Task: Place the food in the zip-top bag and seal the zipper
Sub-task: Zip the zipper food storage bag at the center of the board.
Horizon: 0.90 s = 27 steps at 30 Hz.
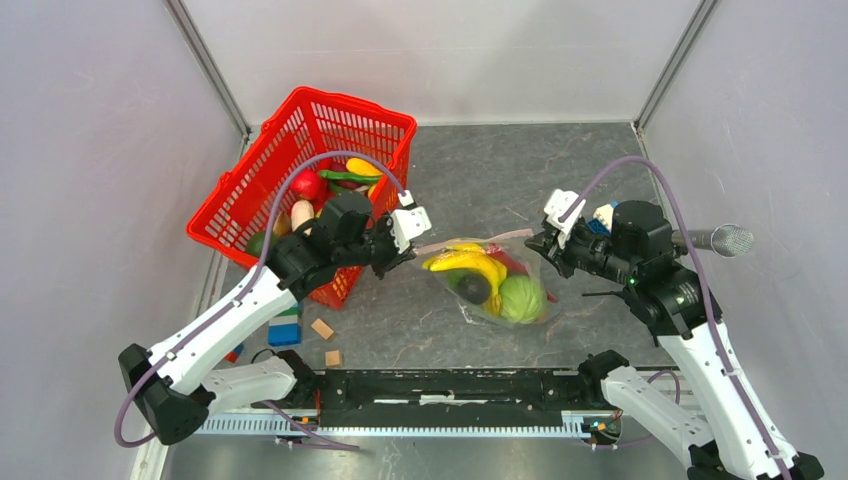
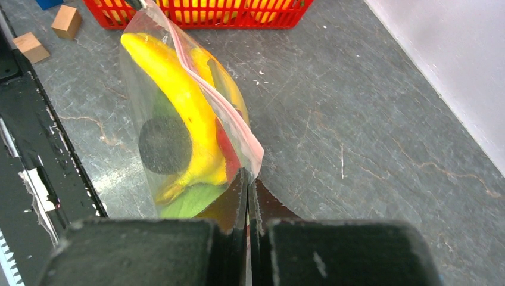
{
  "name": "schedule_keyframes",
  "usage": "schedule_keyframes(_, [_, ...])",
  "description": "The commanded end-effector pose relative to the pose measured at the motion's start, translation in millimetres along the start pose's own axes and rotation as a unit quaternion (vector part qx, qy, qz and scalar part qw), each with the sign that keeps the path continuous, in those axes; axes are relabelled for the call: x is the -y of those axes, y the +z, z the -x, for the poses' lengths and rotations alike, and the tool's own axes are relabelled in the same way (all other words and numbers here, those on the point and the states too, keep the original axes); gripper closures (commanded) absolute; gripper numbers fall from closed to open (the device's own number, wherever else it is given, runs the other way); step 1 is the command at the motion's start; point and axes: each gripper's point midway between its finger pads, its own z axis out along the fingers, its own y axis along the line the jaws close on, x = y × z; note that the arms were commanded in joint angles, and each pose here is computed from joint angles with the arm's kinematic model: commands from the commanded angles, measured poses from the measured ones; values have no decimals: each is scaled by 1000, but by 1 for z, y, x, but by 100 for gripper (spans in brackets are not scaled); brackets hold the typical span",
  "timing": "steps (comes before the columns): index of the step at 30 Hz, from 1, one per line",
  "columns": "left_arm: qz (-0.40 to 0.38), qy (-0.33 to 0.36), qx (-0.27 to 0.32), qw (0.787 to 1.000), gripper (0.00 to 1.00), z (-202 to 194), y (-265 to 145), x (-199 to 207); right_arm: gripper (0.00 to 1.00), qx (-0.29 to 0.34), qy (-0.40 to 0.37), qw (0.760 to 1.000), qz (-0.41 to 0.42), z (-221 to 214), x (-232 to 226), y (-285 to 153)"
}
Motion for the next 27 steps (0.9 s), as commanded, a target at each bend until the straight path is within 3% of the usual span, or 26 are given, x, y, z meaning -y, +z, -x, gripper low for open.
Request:
schedule_keyframes(1, [43, 6, -53, 998, 84, -18, -14, -19, 100, 52, -27, 995, -74, 42, 25, -25])
schedule_keyframes(10, [62, -6, -51, 997, 79, -14, -20, -25, 100, 52, -25, 996, -64, 40, 21, -22])
schedule_keyframes(15, [56, -18, 9, 998, 30, 19, -24, -25, 100, 88, -25, 996, -11, 44, 4, -8])
schedule_keyframes(17, [65, -21, 48, 997, 17, 36, -29, -27, 100, 94, -18, 995, 2, 42, 2, -1])
schedule_keyframes(22, [79, -22, 142, 986, 1, 67, -46, -26, 100, 96, -8, 995, 9, 36, 5, 16])
schedule_keyframes(27, [108, -24, 175, 978, 0, 72, -58, -31, 100, 100, 7, 992, 80, 33, -13, 33])
